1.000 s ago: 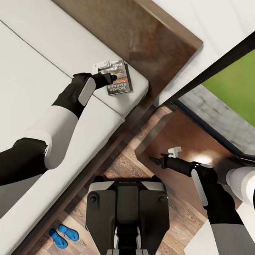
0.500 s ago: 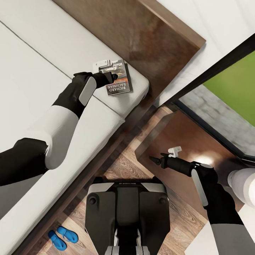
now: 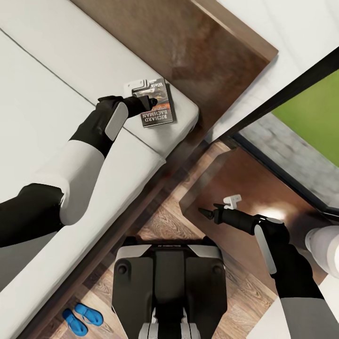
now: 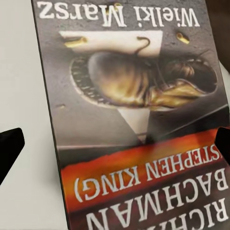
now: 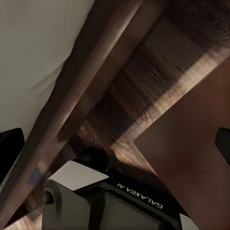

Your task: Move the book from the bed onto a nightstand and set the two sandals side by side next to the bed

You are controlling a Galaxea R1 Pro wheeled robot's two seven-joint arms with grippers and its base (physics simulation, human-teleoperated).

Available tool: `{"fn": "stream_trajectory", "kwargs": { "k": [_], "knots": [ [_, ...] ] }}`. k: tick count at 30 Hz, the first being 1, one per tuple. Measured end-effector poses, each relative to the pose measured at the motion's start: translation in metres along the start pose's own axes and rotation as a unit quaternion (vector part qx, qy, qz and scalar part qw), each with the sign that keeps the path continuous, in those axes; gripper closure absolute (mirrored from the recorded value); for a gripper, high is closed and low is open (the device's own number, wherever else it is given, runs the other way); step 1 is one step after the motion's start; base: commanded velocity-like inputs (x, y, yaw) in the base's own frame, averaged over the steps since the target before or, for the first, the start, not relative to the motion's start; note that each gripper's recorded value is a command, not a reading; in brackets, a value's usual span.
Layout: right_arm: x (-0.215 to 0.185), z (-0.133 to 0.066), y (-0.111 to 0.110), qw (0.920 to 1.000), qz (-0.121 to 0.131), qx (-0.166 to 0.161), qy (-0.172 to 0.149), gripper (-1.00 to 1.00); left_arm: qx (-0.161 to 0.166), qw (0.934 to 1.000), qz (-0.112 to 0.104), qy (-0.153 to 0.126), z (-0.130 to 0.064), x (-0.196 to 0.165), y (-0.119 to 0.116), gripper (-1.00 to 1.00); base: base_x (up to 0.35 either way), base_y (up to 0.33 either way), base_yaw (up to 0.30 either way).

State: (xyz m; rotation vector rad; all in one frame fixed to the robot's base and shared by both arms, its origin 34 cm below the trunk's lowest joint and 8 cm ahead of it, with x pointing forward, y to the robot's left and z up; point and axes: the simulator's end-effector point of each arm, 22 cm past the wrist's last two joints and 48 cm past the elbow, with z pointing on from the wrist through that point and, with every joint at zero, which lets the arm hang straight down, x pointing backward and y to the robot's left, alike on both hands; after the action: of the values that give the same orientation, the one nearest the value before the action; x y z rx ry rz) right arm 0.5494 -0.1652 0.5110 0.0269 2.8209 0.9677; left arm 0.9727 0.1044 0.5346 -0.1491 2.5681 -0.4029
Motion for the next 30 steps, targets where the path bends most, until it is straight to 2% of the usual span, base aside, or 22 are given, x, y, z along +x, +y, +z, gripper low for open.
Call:
{"fn": "stream_trajectory", "kwargs": {
  "k": [21, 30],
  "knots": [
    [-0.002, 0.014, -0.010, 1.0000, 0.000, 0.000, 0.000, -1.00, -0.001, 1.0000, 0.004, -0.002, 0.015, 0.003, 0.005, -1.00, 0.000, 0.000, 0.000],
    [-0.002, 0.014, -0.010, 1.0000, 0.000, -0.001, -0.001, -1.00, -0.001, 1.0000, 0.005, -0.003, 0.015, 0.003, 0.005, -1.00, 0.000, 0.000, 0.000]
  ]
}}
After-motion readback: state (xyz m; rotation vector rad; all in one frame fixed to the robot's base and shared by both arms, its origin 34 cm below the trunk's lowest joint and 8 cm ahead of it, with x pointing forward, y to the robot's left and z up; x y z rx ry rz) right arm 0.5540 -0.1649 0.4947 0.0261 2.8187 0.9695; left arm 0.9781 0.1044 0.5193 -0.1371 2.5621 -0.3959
